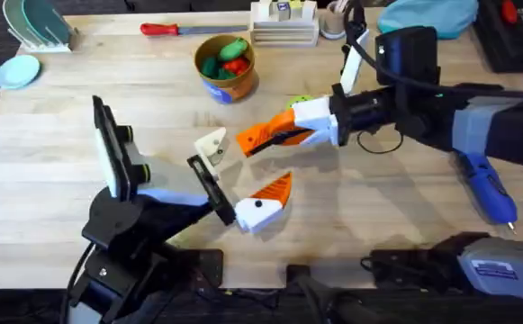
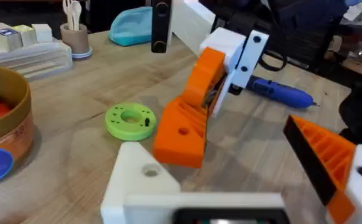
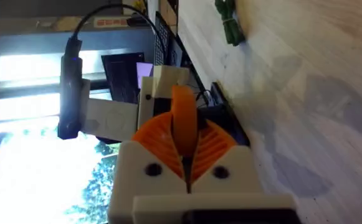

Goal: Pick up the gripper from the table and insert it into the empty holder that is missing its gripper. Then pick up a screw, insert it into the mounting hole, and use the screwdriver to tighten it. Finally, clean up the table by picking up the vegetable and placing it into the bucket.

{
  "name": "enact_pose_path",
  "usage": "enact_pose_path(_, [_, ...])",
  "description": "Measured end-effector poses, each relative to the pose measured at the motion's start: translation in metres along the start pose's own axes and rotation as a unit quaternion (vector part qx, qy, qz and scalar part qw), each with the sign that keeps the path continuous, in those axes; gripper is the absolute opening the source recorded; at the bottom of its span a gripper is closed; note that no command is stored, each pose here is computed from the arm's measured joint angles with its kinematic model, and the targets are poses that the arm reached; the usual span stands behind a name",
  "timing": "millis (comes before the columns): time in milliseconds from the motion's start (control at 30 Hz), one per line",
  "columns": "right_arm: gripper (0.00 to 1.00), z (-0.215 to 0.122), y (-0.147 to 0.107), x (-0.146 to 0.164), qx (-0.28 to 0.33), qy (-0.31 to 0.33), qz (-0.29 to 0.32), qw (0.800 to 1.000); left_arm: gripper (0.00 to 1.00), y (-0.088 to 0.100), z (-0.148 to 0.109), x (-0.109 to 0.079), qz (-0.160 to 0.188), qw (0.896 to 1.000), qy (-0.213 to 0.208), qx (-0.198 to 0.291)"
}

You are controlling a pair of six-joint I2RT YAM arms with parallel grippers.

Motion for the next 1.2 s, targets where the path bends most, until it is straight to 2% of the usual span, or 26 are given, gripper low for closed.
enact_pose_path(333, [0.008, 0.021, -0.002, 0.003, 0.025, 0.014, 0.018, 0.999, 0.993, 0.0, 0.0, 0.0, 0.0, 1.0, 0.001, 0.0])
enact_pose_path(467, [0.008, 0.027, 0.004, 0.008, 0.028, 0.033, 0.016, 0.999, 0.993, 0.0, 0.0, 0.004, -0.001, 1.0, 0.015, -0.002])
enact_pose_path(567, [0.008, 0.031, 0.005, 0.009, 0.031, 0.039, 0.023, 0.998, 0.992, 0.0, 0.0, 0.002, -0.002, 1.0, 0.005, 0.0])
enact_pose_path(800, [0.007, 0.036, 0.004, 0.005, 0.038, 0.035, 0.052, 0.997, 0.993, -0.001, 0.0, 0.001, -0.004, 1.0, 0.002, 0.001])
enact_pose_path(1200, [0.007, 0.059, 0.002, 0.004, 0.009, 0.008, 0.039, 0.999, 0.993, -0.001, 0.0, 0.003, -0.02, 1.0, 0.009, 0.001])
Point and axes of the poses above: each hand's point on the last joint's axis, 136 mm out from that joint toward the fingers, its own z axis out along the fingers, its own x axis along the line the jaws close on, y = z × x, the point moved 3 cm from there along -z, back along the fingers, and after that the axes turned 1 degree about -z, right-handed, at the moved point
